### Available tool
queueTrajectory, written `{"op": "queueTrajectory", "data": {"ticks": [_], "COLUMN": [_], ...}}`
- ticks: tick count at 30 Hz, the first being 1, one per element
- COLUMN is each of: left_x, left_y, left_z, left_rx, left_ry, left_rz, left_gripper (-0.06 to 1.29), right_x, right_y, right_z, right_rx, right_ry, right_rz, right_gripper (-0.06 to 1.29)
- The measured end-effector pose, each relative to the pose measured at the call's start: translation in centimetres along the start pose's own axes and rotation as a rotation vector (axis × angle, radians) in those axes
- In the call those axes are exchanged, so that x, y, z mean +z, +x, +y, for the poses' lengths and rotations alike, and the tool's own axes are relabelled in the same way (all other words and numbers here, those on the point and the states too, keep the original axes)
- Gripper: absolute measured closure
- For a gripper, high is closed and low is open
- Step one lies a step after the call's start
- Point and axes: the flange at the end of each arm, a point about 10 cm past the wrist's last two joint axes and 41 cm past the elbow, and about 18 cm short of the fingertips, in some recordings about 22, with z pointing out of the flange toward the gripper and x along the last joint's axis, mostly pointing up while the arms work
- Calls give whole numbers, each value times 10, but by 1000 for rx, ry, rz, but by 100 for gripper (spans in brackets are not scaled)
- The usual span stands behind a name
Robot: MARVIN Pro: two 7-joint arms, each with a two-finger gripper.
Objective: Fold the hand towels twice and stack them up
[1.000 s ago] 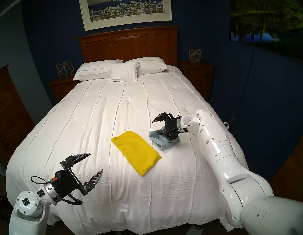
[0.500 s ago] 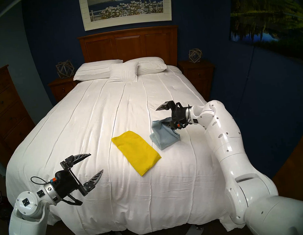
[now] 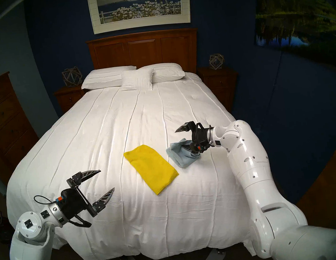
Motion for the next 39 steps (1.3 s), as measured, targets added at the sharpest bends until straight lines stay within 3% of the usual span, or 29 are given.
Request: {"op": "queueTrajectory", "data": {"ticks": [10, 18, 22, 32, 39], "left_x": [0, 0, 0, 0, 0], "left_y": [0, 0, 0, 0, 0], "left_z": [0, 0, 0, 0, 0], "left_rx": [0, -1, -1, -1, -1], "left_ry": [0, 0, 0, 0, 0], "left_rz": [0, 0, 0, 0, 0], "left_gripper": [-4, -4, -4, -4, -4], "right_x": [4, -8, -12, -6, 0], "right_y": [-3, -18, -26, -33, -35], "right_z": [19, 35, 36, 53, 54], "right_rx": [-76, -75, -64, -33, -28], "right_ry": [40, 81, 136, 97, 121], "right_rz": [16, 3, 11, 54, 89], "right_gripper": [4, 4, 4, 4, 4]}}
